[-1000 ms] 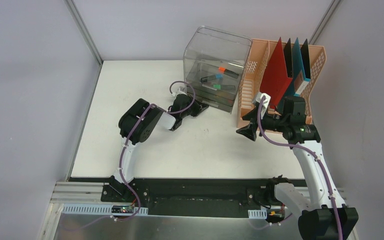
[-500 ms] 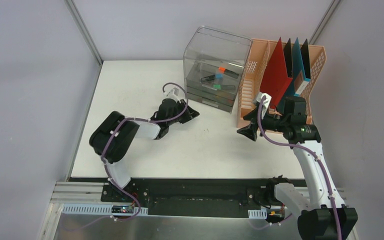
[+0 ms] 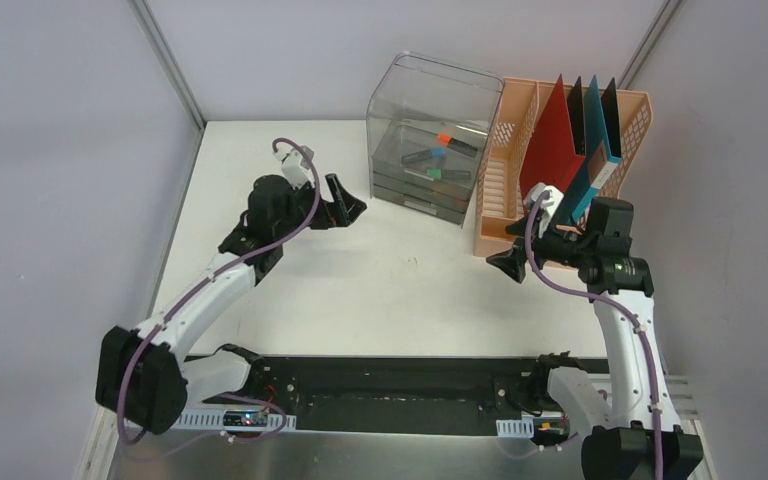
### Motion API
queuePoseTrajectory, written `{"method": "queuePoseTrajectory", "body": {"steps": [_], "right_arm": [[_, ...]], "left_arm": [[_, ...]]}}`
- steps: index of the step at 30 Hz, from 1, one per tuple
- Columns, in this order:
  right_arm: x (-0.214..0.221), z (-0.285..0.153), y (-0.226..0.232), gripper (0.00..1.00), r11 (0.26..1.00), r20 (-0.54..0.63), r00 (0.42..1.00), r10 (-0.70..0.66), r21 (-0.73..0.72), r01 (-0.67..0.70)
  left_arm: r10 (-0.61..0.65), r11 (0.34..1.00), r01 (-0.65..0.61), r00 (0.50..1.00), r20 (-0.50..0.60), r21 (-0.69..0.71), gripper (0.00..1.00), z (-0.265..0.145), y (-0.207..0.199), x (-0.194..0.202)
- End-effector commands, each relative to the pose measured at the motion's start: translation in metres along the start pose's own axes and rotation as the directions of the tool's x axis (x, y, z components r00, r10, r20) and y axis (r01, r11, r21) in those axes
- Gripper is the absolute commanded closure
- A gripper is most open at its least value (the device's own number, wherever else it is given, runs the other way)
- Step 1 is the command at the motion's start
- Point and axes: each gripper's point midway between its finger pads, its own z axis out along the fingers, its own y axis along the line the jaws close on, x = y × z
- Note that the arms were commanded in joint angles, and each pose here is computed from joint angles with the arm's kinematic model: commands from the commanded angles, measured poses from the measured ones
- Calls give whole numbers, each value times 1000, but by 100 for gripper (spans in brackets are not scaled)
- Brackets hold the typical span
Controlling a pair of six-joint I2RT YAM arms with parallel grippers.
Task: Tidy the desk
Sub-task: Reset both arms
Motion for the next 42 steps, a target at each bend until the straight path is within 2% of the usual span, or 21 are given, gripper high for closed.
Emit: {"method": "queuePoseTrajectory", "body": {"steps": [1, 4, 10, 13, 17, 20, 24, 28, 34, 42], "right_arm": [[-21, -14, -5, 15, 998, 48, 997, -57, 39, 55], [-22, -20, -9, 13, 997, 42, 999, -35, 66, 32], [-37, -36, -20, 1, 990, 45, 998, 31, 139, -37], [-47, -42, -22, 0, 982, 56, 998, 38, 183, -48], [-64, -52, -27, 0, 946, 97, 979, 181, 255, -200], [-73, -59, -31, 1, 918, 119, 966, 228, 303, -254], [-77, -65, -23, 0, 925, 156, 978, 138, 332, -183], [-65, -59, -25, 0, 928, 155, 976, 155, 317, -198], [-59, -51, -22, 0, 927, 204, 960, 190, 284, -244], [-65, -58, -29, 0, 887, 258, 940, 223, 346, -305]], "left_arm": [[46, 999, -46, 999, 23, -2, 3, -38, -18, -18], [89, 996, -89, 996, 26, 3, 1, -60, -30, -30], [249, 968, -248, 967, 49, -30, 1, -106, -41, -47], [318, 947, -315, 946, 66, -57, 1, -124, -43, -55], [387, 922, -383, 917, 95, -53, 1, -138, -48, -59], [414, 910, -411, 903, 116, -49, 1, -141, -47, -58], [461, 887, -457, 879, 122, -62, 1, -143, -39, -51], [490, 871, -480, 862, 130, -99, 1, -149, -30, -48], [492, 870, -481, 860, 137, -109, 1, -153, -26, -44], [488, 872, -476, 865, 118, -116, 1, -149, -22, -41]]}}
